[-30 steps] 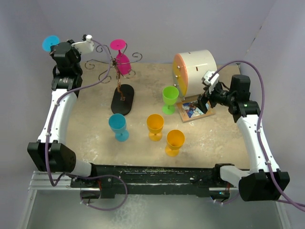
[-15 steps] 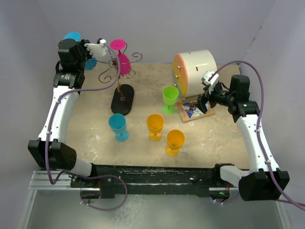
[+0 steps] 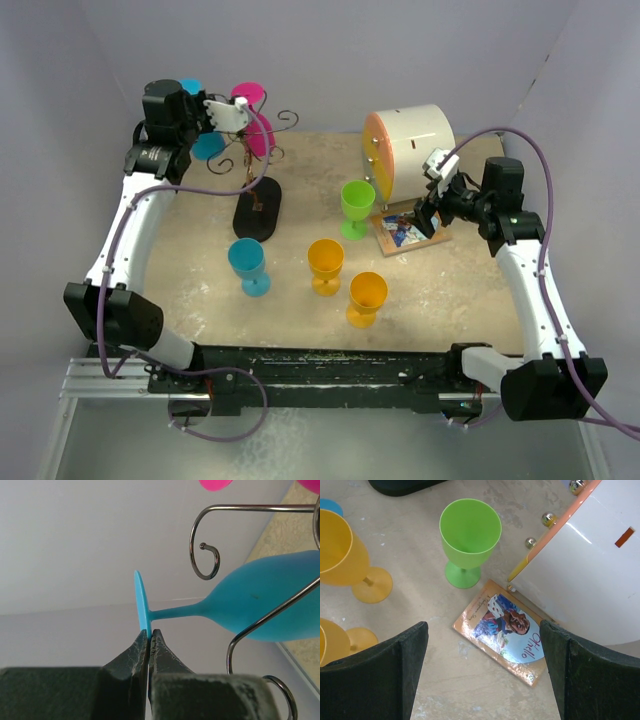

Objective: Place the wine glass upside down on the wine glass rack

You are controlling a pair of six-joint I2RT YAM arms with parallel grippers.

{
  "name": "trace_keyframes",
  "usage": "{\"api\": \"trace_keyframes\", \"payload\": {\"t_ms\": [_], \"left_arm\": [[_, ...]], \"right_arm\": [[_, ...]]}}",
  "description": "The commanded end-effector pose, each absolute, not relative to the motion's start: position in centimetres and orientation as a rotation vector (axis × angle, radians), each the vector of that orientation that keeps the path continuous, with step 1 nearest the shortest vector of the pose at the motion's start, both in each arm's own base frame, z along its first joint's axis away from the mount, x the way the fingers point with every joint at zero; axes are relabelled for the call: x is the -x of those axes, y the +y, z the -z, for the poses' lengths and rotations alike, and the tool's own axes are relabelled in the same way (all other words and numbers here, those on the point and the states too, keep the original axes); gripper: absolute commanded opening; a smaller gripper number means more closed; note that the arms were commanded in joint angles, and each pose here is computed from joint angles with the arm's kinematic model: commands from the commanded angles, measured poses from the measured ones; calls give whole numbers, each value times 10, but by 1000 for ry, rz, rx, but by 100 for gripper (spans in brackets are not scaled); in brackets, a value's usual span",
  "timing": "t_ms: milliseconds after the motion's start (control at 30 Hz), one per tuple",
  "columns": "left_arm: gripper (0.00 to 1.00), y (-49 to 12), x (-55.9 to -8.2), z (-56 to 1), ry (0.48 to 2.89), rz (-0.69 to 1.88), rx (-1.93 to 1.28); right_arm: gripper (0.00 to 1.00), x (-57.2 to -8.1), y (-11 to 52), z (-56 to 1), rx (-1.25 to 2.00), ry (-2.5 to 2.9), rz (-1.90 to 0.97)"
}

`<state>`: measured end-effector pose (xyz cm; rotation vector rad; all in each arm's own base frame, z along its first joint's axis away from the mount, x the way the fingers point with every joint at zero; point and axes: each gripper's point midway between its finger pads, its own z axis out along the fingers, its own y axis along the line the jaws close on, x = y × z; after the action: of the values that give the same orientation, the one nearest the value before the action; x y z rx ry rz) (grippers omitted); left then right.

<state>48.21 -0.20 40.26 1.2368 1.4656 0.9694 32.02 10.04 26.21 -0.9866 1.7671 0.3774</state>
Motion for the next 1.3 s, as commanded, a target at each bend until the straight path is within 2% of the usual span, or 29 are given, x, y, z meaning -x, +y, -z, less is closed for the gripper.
{"api": "trace_keyframes", "payload": {"t_ms": [0,667,1267], "left_arm": [[0,-19,-479,-433,1367,-938,-1253],[0,-54,-487,-425,1305,-890,-1365],[0,-63,-500,-428,1287,-872,-1330]], "right_arm": [[94,-325,100,-265,997,1734,-359],[94,-328,97,-261,991,1747,-345],[95,-329,95,-260,985,1752,-330]]}}
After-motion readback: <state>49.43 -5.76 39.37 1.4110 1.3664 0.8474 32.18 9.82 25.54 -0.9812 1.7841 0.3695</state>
